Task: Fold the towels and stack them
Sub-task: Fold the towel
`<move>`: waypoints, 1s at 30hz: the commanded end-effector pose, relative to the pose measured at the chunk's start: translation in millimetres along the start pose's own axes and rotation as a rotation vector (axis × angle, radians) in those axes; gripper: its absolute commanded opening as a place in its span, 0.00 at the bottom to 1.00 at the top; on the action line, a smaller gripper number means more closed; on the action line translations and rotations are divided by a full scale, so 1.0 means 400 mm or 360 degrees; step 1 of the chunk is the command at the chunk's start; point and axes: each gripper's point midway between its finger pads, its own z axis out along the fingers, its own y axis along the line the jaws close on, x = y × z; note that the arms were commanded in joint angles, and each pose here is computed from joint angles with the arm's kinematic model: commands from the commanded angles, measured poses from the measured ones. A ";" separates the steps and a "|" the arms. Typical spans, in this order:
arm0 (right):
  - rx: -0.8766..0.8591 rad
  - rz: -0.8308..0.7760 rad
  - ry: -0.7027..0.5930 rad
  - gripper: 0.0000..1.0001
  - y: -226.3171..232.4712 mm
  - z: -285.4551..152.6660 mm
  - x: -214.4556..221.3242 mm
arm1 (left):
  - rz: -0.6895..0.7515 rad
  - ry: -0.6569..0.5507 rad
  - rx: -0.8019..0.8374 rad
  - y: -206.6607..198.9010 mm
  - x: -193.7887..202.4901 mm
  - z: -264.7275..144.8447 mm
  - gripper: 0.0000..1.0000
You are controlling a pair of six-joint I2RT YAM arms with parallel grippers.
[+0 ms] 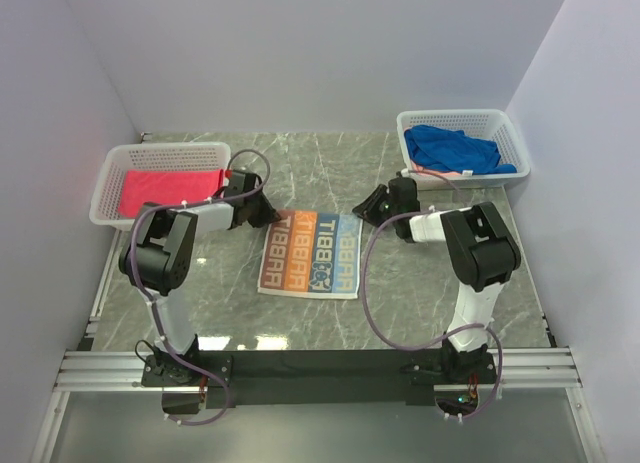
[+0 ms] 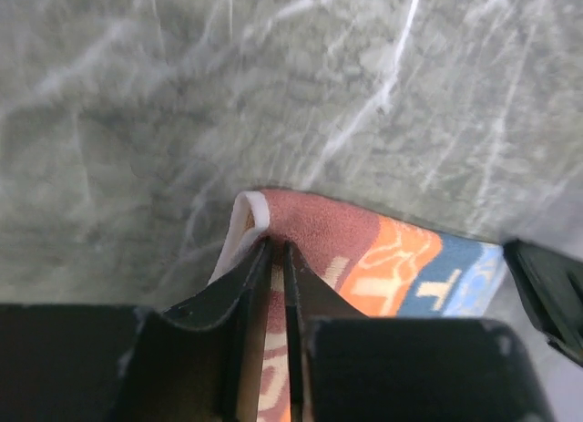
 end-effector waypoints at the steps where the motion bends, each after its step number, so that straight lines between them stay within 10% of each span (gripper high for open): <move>1: 0.0112 -0.0092 -0.0066 0.34 -0.009 0.028 -0.068 | -0.0165 0.0086 0.0106 -0.012 0.070 -0.012 0.18; 10: 0.0025 -0.0531 -0.0054 0.37 0.123 -0.078 -0.135 | -0.0206 -0.0191 0.0164 -0.089 -0.020 -0.151 0.32; 18: 0.0036 -0.0802 0.0237 0.42 0.123 -0.222 0.088 | 0.0079 -0.0453 -0.0019 -0.083 -0.122 -0.263 0.50; 27: -0.0006 -0.1039 0.0678 0.41 0.115 -0.323 0.408 | 0.0283 -0.0235 -0.0147 -0.005 0.061 -0.299 0.54; 30: 0.0051 -0.1016 0.0780 0.41 0.057 -0.327 0.453 | 0.0288 -0.0251 -0.0213 0.055 0.086 -0.333 0.78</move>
